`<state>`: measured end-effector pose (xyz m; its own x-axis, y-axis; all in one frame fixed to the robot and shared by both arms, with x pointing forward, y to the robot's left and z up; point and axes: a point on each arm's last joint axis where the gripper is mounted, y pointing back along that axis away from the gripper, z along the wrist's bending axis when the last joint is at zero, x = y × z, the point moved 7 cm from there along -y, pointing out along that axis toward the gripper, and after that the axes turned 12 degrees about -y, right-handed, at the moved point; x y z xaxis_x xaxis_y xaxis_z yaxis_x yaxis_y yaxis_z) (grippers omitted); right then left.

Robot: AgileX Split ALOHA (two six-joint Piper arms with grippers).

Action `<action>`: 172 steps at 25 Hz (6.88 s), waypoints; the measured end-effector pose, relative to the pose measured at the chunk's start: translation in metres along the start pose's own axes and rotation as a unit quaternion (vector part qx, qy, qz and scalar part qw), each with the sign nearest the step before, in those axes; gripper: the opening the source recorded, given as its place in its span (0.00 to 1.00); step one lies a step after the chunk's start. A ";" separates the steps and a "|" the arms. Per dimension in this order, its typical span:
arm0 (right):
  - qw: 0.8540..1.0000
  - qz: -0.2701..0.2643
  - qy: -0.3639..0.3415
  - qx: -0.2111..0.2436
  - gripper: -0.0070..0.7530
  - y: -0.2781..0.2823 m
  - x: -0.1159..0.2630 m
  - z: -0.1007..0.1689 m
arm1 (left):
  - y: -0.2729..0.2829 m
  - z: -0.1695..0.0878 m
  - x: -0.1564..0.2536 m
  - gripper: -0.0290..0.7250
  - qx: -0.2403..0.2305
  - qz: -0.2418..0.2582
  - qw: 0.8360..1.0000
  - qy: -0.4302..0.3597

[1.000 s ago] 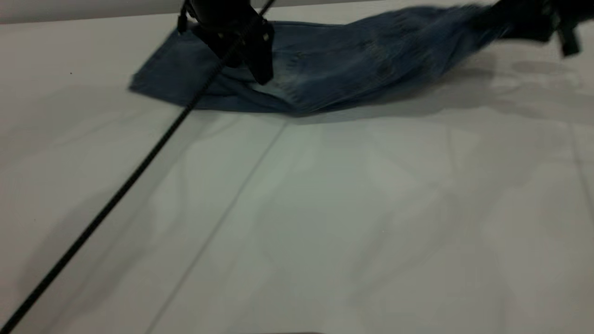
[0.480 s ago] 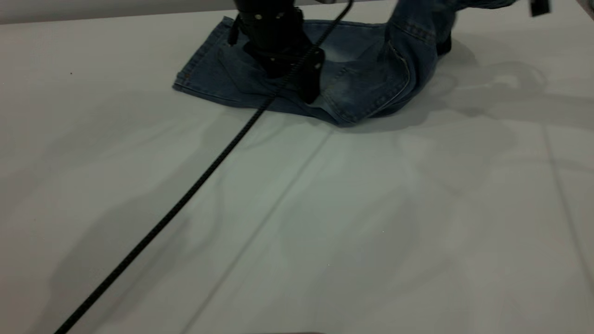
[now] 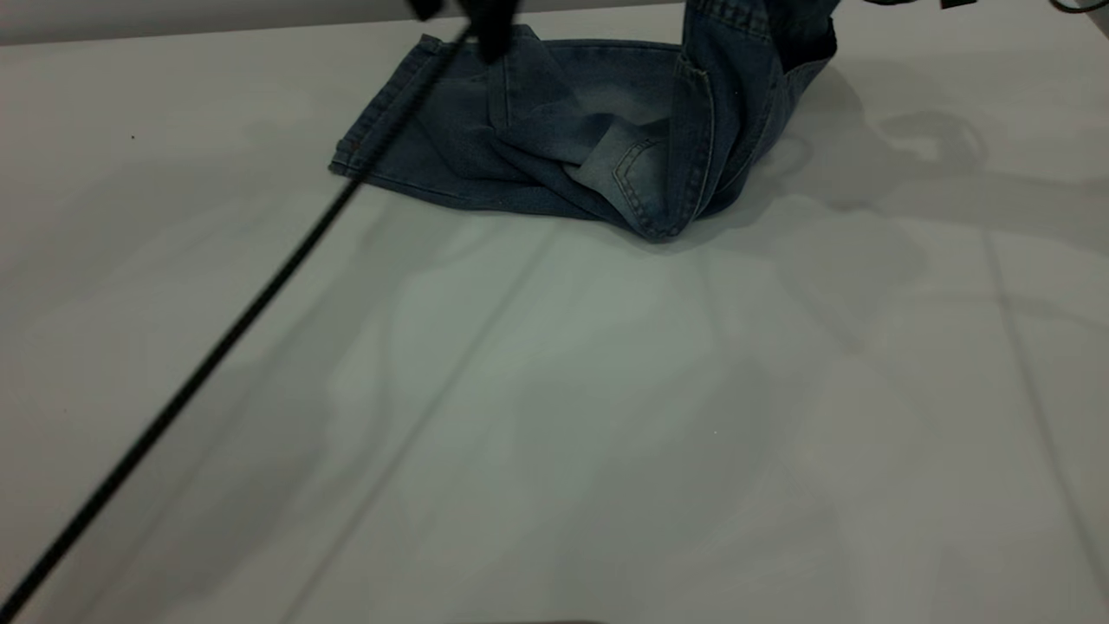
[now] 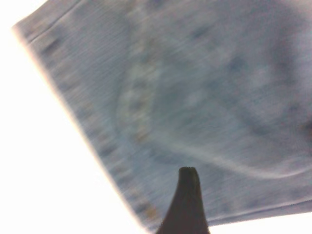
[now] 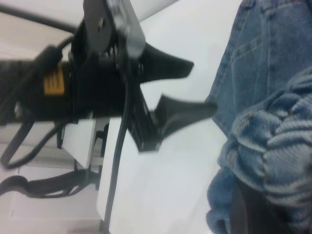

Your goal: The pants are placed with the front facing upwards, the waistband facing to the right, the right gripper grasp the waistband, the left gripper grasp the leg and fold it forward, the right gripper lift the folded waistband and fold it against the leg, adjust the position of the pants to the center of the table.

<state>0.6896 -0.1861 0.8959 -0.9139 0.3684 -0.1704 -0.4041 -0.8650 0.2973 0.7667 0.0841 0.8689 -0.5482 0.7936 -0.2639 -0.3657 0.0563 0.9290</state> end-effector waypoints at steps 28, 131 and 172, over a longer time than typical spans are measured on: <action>0.992 -0.042 0.113 0.027 0.11 -0.093 -0.004 0.077 | -0.079 0.004 0.046 0.82 0.076 0.035 0.987 0.136; 0.962 0.070 0.161 0.210 0.77 -0.025 -0.043 0.057 | -0.078 -0.059 -0.013 0.82 0.045 0.006 0.994 0.097; 0.939 0.000 0.226 0.261 0.77 0.144 0.083 0.248 | 0.327 -0.024 0.056 0.82 -0.064 -0.159 0.981 0.088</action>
<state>0.5464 -0.1957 1.1578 -0.8522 0.0846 -0.5164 -0.4756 -0.5368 0.6969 0.5981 0.1319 1.1517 -0.5084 0.6300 -0.5871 -0.6253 0.1986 0.7547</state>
